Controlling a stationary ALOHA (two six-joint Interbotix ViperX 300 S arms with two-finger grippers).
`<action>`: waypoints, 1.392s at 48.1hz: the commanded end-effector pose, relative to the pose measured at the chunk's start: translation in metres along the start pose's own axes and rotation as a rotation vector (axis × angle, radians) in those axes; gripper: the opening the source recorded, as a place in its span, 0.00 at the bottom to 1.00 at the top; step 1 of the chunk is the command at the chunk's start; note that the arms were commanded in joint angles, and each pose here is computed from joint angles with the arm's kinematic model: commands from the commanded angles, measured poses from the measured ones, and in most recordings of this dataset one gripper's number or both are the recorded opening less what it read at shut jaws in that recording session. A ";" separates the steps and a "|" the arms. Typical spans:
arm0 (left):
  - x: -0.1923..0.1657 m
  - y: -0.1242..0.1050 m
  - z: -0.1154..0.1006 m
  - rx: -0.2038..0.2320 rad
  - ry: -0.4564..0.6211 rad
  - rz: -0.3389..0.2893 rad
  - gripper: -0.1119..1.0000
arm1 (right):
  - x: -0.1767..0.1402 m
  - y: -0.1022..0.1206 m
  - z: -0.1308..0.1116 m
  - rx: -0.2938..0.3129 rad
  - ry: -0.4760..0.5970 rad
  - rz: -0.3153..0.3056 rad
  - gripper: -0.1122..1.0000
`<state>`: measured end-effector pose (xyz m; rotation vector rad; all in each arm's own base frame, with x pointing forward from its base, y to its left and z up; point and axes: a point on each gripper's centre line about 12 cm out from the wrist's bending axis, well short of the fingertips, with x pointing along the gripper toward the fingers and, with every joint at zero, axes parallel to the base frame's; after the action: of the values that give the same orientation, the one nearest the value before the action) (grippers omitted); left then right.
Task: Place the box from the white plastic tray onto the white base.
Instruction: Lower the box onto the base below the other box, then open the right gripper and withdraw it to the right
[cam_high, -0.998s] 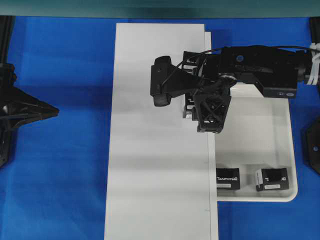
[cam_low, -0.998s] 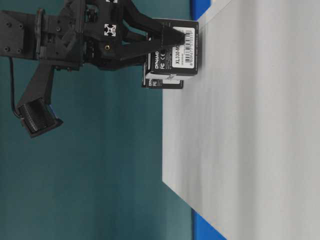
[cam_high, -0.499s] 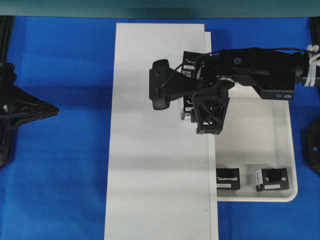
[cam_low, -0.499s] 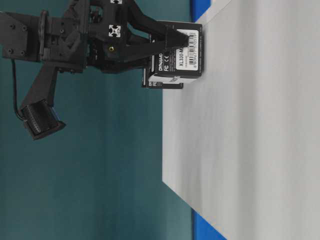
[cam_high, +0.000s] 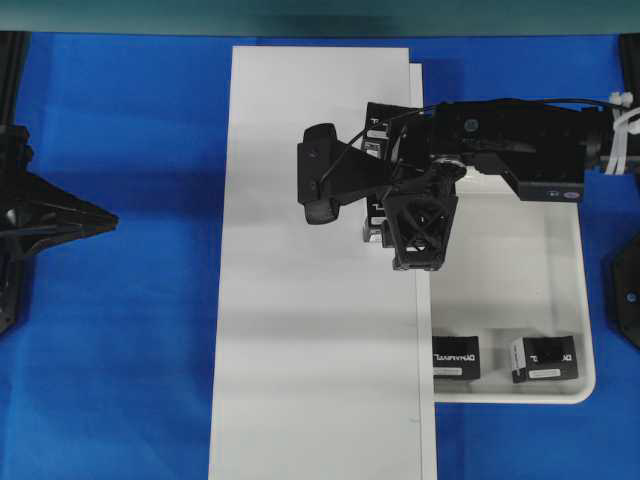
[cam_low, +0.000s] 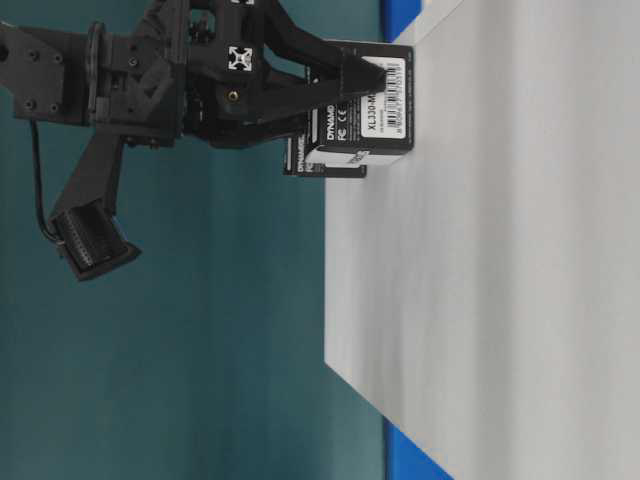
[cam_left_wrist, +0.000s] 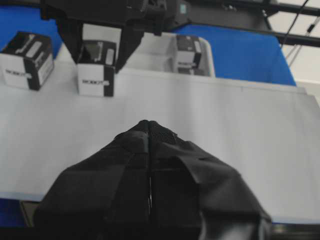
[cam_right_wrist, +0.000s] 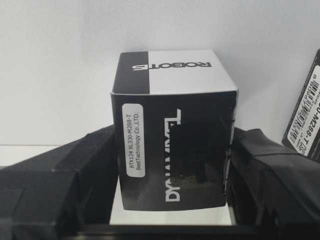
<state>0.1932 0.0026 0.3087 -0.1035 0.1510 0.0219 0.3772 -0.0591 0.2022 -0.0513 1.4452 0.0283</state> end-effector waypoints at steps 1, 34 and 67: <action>0.001 0.000 0.011 0.003 -0.026 0.001 0.04 | 0.006 0.002 0.002 -0.005 0.008 0.005 0.64; 0.001 -0.001 0.011 0.000 -0.025 -0.001 0.04 | 0.010 0.000 -0.003 0.019 0.014 0.009 0.65; 0.001 -0.001 0.010 -0.001 -0.021 -0.004 0.04 | -0.006 -0.004 -0.003 0.036 -0.046 -0.005 0.99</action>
<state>0.1934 0.0026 0.3078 -0.1066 0.1540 0.0221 0.3743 -0.0617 0.1987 -0.0314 1.4236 0.0091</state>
